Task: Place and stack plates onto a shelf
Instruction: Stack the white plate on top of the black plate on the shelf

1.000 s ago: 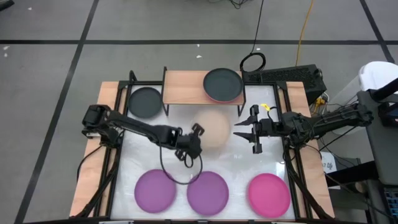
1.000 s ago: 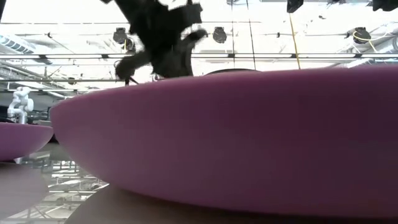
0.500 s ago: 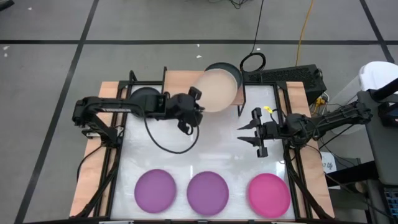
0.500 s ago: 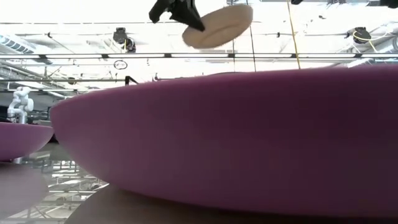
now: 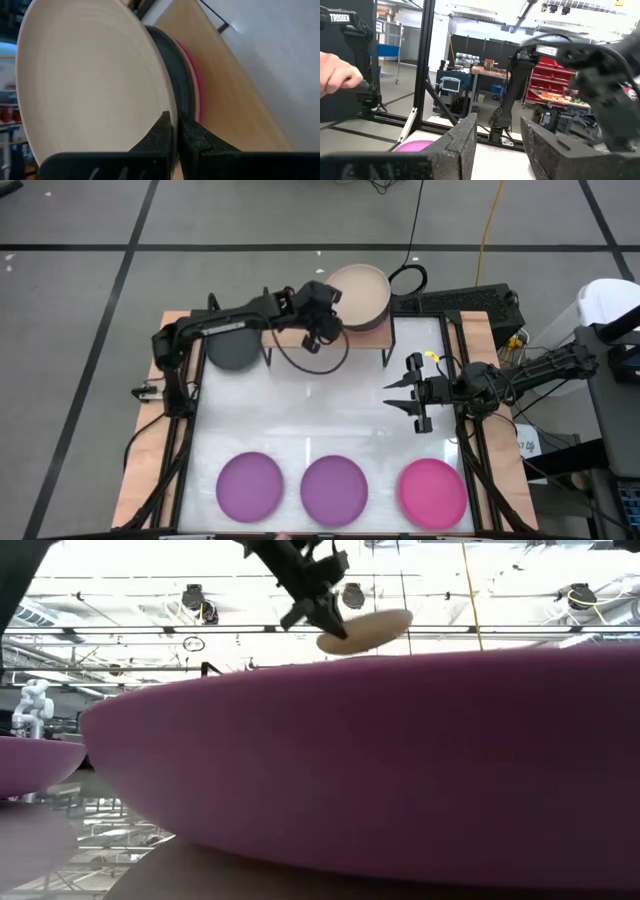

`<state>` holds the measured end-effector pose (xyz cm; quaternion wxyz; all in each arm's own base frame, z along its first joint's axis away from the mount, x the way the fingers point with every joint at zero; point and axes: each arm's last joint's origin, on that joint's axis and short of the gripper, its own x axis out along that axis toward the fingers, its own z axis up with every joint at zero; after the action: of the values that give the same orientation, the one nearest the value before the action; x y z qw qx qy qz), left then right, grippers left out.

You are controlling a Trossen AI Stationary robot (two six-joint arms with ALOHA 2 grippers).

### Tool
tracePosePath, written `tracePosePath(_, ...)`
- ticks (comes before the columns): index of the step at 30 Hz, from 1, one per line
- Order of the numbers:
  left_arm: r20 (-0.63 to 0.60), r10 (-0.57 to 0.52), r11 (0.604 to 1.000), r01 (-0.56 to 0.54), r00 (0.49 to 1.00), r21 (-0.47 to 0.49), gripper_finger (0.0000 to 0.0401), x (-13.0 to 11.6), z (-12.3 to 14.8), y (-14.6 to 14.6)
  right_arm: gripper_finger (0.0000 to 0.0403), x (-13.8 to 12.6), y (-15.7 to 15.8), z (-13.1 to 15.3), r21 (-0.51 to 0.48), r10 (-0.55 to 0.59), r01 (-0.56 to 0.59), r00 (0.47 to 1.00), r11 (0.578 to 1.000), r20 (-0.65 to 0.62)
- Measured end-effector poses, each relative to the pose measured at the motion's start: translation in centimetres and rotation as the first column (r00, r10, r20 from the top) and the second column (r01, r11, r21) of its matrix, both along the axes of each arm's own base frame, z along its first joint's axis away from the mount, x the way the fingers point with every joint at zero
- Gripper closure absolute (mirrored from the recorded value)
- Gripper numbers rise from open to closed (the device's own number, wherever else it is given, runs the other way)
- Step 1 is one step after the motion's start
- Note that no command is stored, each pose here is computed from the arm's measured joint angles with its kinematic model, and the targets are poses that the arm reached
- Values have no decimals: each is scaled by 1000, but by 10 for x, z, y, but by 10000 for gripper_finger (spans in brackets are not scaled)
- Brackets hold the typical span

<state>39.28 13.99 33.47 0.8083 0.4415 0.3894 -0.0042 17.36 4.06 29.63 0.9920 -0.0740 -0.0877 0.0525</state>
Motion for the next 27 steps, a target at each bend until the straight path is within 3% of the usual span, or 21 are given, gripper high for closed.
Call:
tracePosePath(9,-92,4,999,-9,996,-53,386,23,-30,25,271,0,0,-1,-17,-3,2,1000,1000,-13)
tracePosePath(20,-57,41,999,-43,998,-29,292,26,-21,7,271,1,0,-4,-22,-9,8,999,1000,-43)
tracePosePath(27,-90,176,977,-163,980,135,221,24,-14,-2,271,1,0,-5,-24,-10,9,999,1000,-46)
